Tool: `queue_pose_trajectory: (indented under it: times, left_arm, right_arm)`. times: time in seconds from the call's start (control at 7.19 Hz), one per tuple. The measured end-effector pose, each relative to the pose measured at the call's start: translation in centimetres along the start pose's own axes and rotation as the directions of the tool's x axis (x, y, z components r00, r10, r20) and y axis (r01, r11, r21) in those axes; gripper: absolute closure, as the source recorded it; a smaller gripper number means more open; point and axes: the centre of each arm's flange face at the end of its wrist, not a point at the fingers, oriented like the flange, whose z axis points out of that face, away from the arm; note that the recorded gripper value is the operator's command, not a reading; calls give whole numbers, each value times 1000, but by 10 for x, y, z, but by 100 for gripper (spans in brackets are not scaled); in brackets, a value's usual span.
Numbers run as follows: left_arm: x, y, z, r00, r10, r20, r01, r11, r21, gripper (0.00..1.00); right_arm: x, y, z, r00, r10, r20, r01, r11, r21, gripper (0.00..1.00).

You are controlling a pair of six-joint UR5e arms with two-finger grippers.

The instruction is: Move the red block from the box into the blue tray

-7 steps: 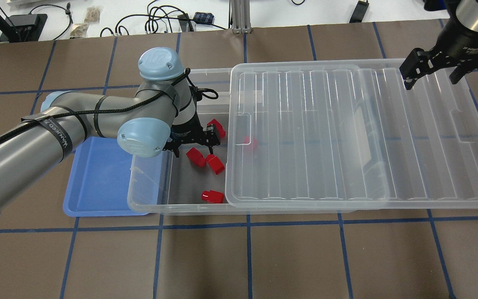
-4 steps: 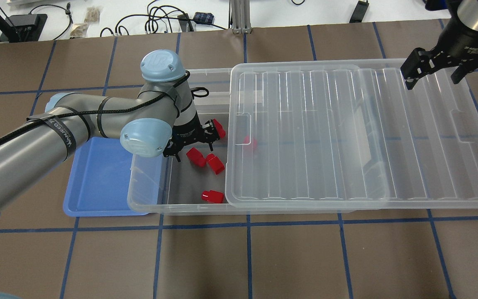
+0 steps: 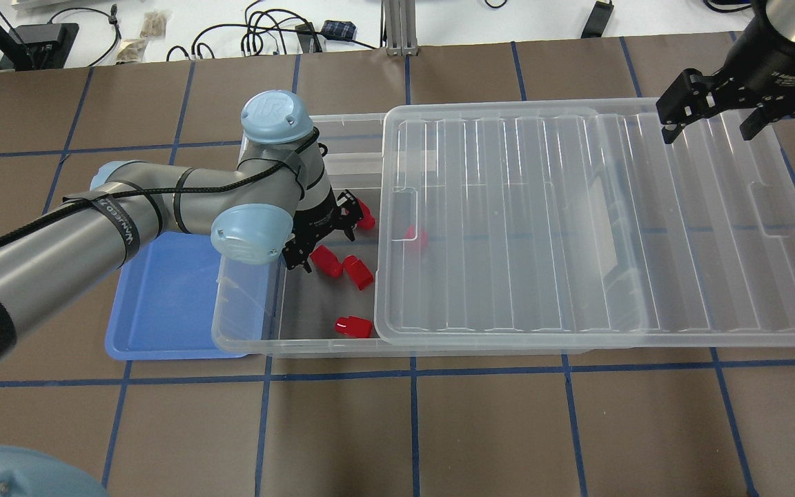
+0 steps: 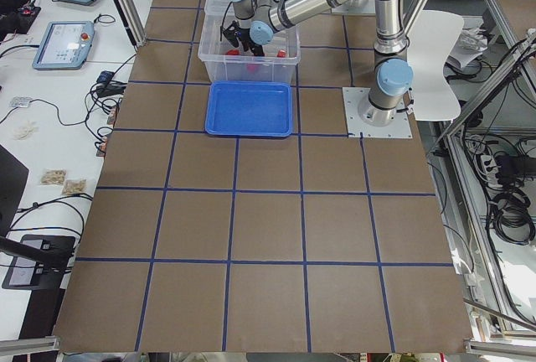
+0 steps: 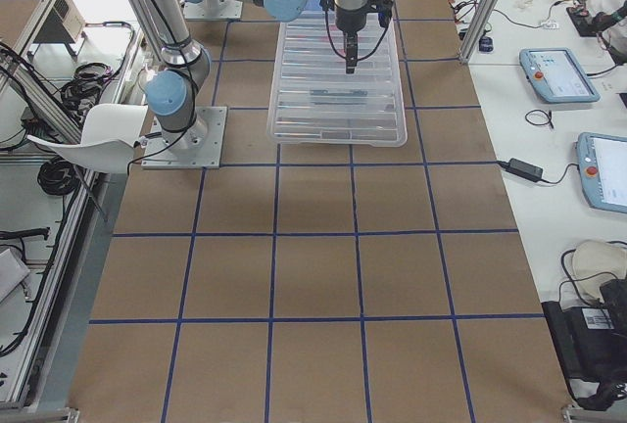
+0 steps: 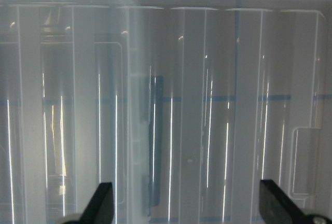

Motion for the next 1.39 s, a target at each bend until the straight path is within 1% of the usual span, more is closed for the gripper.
queue_pose_trajectory:
  times: [0.42,0.56,0.7,0.83,0.97,1.11,1.25,1.39]
  left_arm:
    - [-4,0,13,999,-23,28,23,1000,-6,13]
    - [-5,1,19,999,-22,38,22,1000,-11,19]
    - [-5,1,23,999,-20,46,21,1000,-16,32]
    - [-5,0,27,999,-18,50,19,1000,-19,53]
    - [-5,0,30,998,-16,54,18,1000,-22,62]
    - [-4,-1,31,998,-15,56,17,1000,-24,85]
    - [-3,-2,31,998,-15,55,16,1000,-24,97]
    - [-2,-2,30,999,-14,53,15,1000,-22,100]
  right_arm:
    - [-71,15,-6,1000,-2,10,2,1000,5,0]
    - [-83,23,-10,1000,-1,17,1,1000,-2,0]
    - [-89,32,-14,1000,5,22,-5,1000,-18,0]
    - [-93,36,-14,1000,10,24,-9,1000,-27,0]
    - [-94,36,-13,1000,12,24,-12,999,-31,0]
    - [-94,36,-12,1000,14,23,-13,999,-32,0]
    - [-94,36,-11,1000,15,22,-15,999,-33,0]
    - [-95,36,-11,1000,17,22,-16,999,-33,0]
